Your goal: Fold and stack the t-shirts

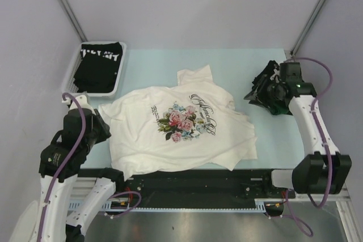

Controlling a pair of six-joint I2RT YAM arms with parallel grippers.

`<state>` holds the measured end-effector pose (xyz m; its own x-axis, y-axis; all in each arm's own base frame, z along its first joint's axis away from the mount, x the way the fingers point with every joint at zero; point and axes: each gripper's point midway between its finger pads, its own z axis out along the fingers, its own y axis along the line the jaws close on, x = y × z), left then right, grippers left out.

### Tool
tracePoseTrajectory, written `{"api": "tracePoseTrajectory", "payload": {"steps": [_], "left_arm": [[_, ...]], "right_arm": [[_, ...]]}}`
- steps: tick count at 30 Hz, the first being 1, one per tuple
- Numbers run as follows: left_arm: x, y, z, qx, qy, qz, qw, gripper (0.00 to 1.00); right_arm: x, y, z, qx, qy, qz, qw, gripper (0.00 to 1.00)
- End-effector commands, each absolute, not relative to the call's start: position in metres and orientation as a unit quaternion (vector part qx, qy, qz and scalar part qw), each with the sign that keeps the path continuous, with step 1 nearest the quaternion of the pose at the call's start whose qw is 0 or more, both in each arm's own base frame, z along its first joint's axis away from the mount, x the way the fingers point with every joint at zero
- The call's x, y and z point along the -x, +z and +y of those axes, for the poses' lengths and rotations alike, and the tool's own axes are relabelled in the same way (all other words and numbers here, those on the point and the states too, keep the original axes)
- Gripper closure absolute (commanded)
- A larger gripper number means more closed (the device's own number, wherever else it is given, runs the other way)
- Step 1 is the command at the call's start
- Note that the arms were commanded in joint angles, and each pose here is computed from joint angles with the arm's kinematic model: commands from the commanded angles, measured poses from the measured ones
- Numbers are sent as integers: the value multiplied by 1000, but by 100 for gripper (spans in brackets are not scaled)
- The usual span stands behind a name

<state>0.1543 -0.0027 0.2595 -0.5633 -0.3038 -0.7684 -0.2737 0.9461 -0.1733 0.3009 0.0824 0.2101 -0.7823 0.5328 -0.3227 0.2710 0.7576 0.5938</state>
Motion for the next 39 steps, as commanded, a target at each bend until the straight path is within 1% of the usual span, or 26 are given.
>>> {"api": "tracePoseTrajectory", "payload": {"steps": [1,2,3,4,5,6,7,8,9,10,11,12,13,15,16,17,24,39], "left_arm": [[-184,265,-12,155,-34,868,470,69],[-187,265,-14,154,-39,868,471,69],[-188,265,-15,153,-41,868,471,69],[-189,265,-16,153,-43,867,471,69],[-189,266,-17,154,-46,867,472,69],[-189,266,-17,154,-48,866,474,69],[-189,267,-18,154,-49,865,475,69],[-188,266,-18,154,-50,865,475,69],[-188,267,-18,155,-52,864,476,69],[-188,266,-18,155,-53,864,476,69],[-187,266,-18,157,-54,865,474,69],[-186,266,-19,156,-57,865,474,69],[-185,266,-20,156,-60,865,474,69],[-184,265,-22,154,-64,867,470,68],[-184,265,-23,153,-65,867,470,69],[-185,265,-22,154,-64,867,469,69],[-188,266,-25,151,-66,871,463,69],[-192,261,-32,133,-75,881,448,68]], "right_arm": [[-391,227,110,-150,316,866,358,63],[-410,238,113,-136,325,850,391,63],[-425,222,119,-131,323,855,384,63],[-436,219,119,-125,319,854,392,64],[-453,232,122,-111,324,841,418,64],[-463,228,128,-103,326,841,419,64],[-476,210,130,-97,319,848,411,64],[-491,221,136,-80,328,839,427,64],[-498,216,143,-70,327,841,426,63],[-509,193,147,-69,323,851,408,63],[-515,191,153,-50,323,853,408,62],[-526,202,158,-37,322,847,421,62],[-533,183,171,-25,321,856,405,62],[-546,188,182,1,318,852,416,62],[-549,184,190,12,322,851,414,61],[-554,166,195,14,321,857,403,61],[-572,137,209,31,319,857,402,60],[-589,104,205,55,291,859,417,59]]}}
